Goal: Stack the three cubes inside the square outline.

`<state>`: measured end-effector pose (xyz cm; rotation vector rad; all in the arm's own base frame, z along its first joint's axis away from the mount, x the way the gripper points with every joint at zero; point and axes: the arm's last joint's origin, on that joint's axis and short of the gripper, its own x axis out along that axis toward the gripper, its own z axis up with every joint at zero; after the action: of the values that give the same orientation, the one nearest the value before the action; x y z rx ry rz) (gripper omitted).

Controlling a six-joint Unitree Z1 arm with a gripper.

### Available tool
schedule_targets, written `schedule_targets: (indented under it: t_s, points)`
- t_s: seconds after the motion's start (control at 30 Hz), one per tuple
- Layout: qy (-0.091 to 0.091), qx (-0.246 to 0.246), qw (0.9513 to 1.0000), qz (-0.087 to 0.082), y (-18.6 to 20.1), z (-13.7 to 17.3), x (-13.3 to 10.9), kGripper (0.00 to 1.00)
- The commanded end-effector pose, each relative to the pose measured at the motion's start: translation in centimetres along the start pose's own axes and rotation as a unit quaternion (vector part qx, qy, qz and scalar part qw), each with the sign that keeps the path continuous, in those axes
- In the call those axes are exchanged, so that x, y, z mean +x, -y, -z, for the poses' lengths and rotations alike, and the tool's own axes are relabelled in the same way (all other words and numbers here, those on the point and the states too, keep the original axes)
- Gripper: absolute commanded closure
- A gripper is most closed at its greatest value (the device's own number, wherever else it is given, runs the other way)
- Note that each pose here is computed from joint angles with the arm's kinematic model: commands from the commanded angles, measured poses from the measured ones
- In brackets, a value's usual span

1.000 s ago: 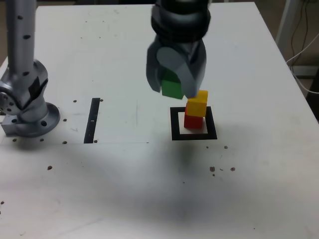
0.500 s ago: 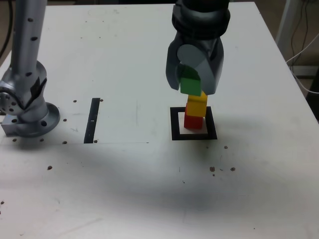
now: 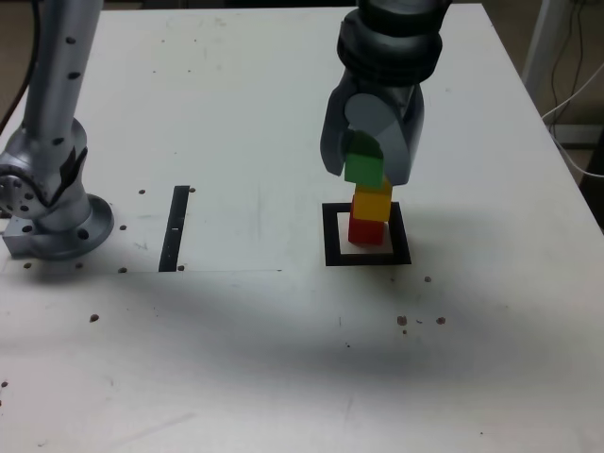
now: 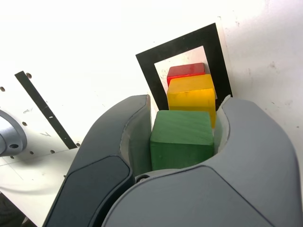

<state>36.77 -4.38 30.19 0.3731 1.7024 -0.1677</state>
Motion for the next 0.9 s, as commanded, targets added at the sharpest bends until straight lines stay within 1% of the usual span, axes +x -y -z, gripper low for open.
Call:
schedule_targets:
  t_s: [0.0, 0.27, 0.4, 0.5, 0.63, 0.7, 0.77, 0.87]
  points:
    - [0.000, 0.000, 1.0000, 0.000, -0.15, -0.26, 0.28, 0.75]
    - [-0.002, 0.000, 1.0000, 0.000, -0.39, -0.85, 0.81, 0.63]
    - [-0.006, 0.000, 1.0000, -0.001, -0.60, -0.92, 1.09, 0.53]
    - [-0.009, 0.001, 1.0000, -0.002, -0.76, -0.89, 1.24, 0.41]
    - [-0.007, 0.002, 1.0000, -0.003, -0.82, -0.90, 1.24, 0.15]
    - [-0.005, 0.002, 1.0000, -0.003, -0.83, -0.88, 1.18, 0.05]
    - [-0.004, 0.002, 1.0000, -0.003, -0.82, -0.82, 1.10, 0.01]
    - [0.000, 0.001, 1.0000, -0.003, -0.81, -0.69, 0.89, 0.01]
